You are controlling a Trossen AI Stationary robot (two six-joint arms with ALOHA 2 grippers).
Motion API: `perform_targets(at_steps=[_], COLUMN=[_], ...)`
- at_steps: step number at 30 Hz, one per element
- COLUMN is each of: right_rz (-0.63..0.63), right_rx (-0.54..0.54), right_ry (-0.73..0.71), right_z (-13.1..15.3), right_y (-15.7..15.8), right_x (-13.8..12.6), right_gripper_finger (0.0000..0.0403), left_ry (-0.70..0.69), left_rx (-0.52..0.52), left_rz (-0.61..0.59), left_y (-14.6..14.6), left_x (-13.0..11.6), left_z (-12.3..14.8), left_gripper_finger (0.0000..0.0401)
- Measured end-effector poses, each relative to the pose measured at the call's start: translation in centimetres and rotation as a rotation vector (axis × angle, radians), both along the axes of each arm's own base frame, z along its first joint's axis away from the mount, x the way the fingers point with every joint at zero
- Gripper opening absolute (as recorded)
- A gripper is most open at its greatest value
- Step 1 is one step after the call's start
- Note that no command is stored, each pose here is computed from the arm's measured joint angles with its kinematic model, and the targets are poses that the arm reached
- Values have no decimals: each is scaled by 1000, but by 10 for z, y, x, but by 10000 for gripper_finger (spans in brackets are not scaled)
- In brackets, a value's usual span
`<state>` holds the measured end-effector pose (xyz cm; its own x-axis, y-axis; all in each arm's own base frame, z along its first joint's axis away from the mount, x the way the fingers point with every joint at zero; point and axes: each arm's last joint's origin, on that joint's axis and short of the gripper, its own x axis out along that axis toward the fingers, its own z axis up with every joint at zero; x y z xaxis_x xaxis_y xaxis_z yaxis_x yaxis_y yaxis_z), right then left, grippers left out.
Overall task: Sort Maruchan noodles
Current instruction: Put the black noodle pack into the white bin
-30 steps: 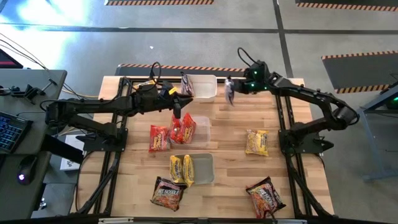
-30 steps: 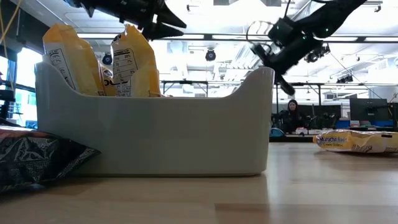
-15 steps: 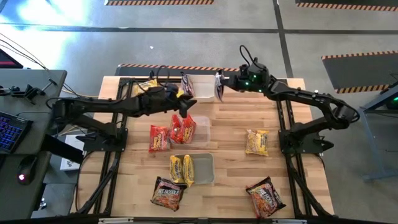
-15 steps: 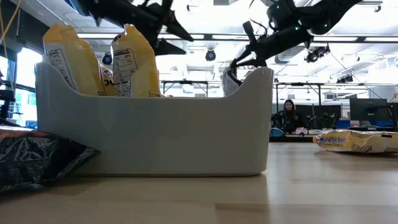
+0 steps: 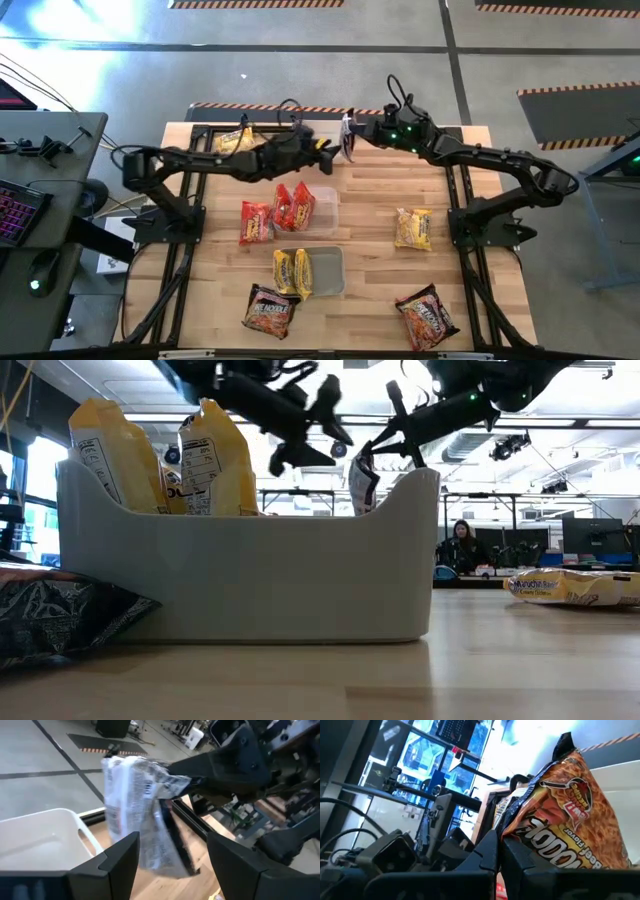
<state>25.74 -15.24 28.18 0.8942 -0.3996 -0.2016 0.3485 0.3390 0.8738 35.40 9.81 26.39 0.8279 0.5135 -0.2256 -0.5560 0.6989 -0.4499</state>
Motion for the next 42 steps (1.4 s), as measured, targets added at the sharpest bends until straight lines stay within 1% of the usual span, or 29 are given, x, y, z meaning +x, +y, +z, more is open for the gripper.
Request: perform_targets(at_steps=[5,7,9,12,20,23,27,31,33,38,42], right_rz=[-30,-40,-38,-31,-18,-10,0,10,16,29,35], right_rx=[-8,-17,-25,-21,-21,-12,-23,-21,-20,-32,-92], right_ry=[-40,-53,-69,-84,-113,-144,-177,-177,-176,-190,-169], right_z=[4,5,7,8,11,13,17,16,16,18,18], right_y=[3,4,6,9,17,20,22,23,23,23,23], right_x=[3,4,5,7,12,13,14,15,15,15,15], right_gripper_finger=[0,0,0,0,0,0,0,0,0,0,4], left_ry=[68,103,133,165,148,156,174,165,173,167,162], left_rx=[6,5,12,31,39,55,139,193,207,216,211], left_rz=[-40,-28,15,64,90,55,17,-39,-47,-114,-132], left_y=[5,6,8,12,21,23,22,22,21,22,25], left_x=[21,25,28,28,26,26,28,29,29,30,29], left_z=[4,5,5,3,6,6,9,12,12,13,13], left_gripper_finger=[224,224,224,224,224,224,219,189,164,94,43])
